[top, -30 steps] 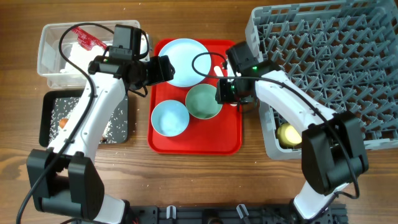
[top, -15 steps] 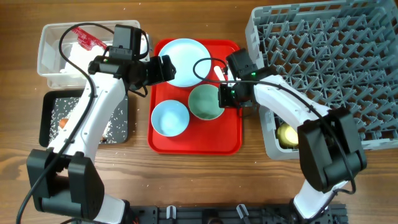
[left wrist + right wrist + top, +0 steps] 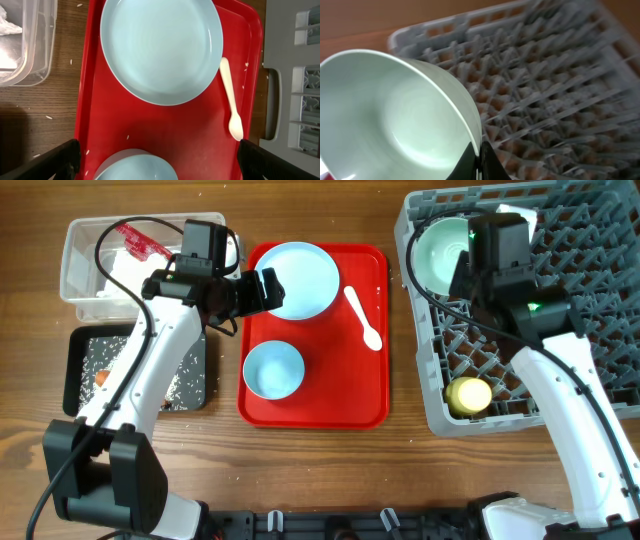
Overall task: Sort waste into correct bins and load items into the dishwasher rack
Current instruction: 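Carry the green bowl to the rack and set it down upside down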
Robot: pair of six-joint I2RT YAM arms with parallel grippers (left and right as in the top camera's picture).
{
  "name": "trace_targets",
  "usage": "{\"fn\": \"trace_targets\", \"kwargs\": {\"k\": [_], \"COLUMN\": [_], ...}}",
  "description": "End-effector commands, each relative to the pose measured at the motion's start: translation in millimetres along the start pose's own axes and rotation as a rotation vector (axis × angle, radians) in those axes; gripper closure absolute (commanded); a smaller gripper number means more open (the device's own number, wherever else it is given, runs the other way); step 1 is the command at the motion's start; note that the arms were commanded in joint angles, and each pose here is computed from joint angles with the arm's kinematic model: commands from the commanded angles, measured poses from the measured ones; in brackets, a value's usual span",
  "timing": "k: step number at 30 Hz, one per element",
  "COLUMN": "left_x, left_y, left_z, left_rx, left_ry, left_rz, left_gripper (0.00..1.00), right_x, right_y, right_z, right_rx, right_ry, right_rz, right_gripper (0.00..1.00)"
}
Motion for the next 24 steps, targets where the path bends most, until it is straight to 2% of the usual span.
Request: {"fn": "trace_targets", "kwargs": {"k": [1, 6, 12, 15, 20, 24], "left_x": [5.0, 5.0, 5.0, 5.0, 5.0, 5.0], "left_y": [1.3, 1.3, 1.3, 1.3, 1.3, 1.3], "left_z": [-2.9, -2.9, -2.9, -2.9, -2.9, -2.9], "left_rx": [-0.020, -0.020, -0.020, -0.020, -0.020, -0.020], "left_ry": [-0.006, -0.006, -0.006, -0.006, -0.006, -0.006], "left_rz": [-0.017, -0.017, -0.017, -0.017, -0.017, -0.017], "left_gripper": [0.00, 0.00, 0.00, 0.00, 0.00, 0.00], "right_x": [8.7, -8.0, -61.1, -81.8, -124.9, -139.0], "right_y": [12.8, 20.5, 35.5, 41.1, 42.0, 34.9], "right_z": [-40.6, -41.9, -28.4, -16.3, 3.7, 10.1], "right_rx": [0.069, 0.259, 0.690, 0.771, 1.013, 1.067], "right_ry": [-0.282, -0.393, -0.599, -0.610, -0.636, -0.627], "right_rz": [-0.049, -0.024, 0.086, 0.083, 0.132, 0.157], "right_gripper": [0.96, 0.96, 0.96, 0.96, 0.96, 0.96]}}
Point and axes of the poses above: each gripper's point midway between its finger pads, its own x axis back along the fingers, its own z axis along the line the jaws close on, y = z × x, the point moved 3 cm from there along x, back along the fingers, and after that the axes turned 13 degrees about x, right-handed, at the moved point
